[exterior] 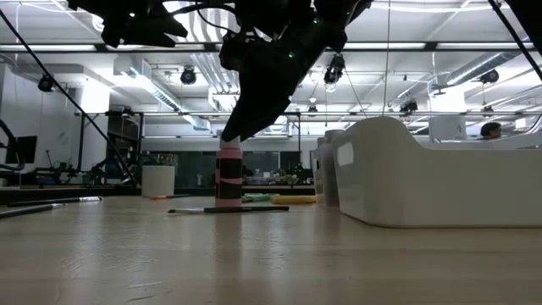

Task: Pick & Place Paint Supplies
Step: Put the pink paint bottle into the left transparent bin

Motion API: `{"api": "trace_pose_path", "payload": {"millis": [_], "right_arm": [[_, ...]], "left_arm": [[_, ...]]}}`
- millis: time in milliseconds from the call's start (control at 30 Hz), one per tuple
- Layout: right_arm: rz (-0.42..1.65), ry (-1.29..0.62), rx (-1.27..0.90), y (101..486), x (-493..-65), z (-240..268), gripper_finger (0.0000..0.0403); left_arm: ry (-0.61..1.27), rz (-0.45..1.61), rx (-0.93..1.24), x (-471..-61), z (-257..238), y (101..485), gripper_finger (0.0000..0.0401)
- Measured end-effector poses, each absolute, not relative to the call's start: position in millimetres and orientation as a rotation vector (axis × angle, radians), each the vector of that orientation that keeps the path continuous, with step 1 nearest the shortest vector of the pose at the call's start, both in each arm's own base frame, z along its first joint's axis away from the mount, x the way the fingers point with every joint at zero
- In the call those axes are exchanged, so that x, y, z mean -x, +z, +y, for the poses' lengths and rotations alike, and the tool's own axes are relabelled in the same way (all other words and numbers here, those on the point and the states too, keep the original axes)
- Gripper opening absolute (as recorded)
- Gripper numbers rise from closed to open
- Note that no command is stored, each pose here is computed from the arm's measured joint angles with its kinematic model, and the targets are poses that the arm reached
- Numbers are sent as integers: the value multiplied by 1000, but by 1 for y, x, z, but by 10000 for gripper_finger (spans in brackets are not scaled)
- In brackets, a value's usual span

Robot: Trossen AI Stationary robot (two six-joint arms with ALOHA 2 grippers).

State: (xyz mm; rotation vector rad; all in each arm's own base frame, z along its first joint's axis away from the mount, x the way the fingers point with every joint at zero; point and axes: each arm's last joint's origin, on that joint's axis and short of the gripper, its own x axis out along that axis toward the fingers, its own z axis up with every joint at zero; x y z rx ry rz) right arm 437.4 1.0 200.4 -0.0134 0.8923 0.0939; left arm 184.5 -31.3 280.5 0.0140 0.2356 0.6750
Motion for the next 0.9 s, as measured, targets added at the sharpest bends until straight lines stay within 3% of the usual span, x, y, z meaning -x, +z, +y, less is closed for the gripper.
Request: {"api": "trace_pose_path", "payload": {"millis": [900], "right_arm": [[894,97,22,199,-437,0,295]], "left_arm": [[675,237,-15,-184,-31,280,268]]}}
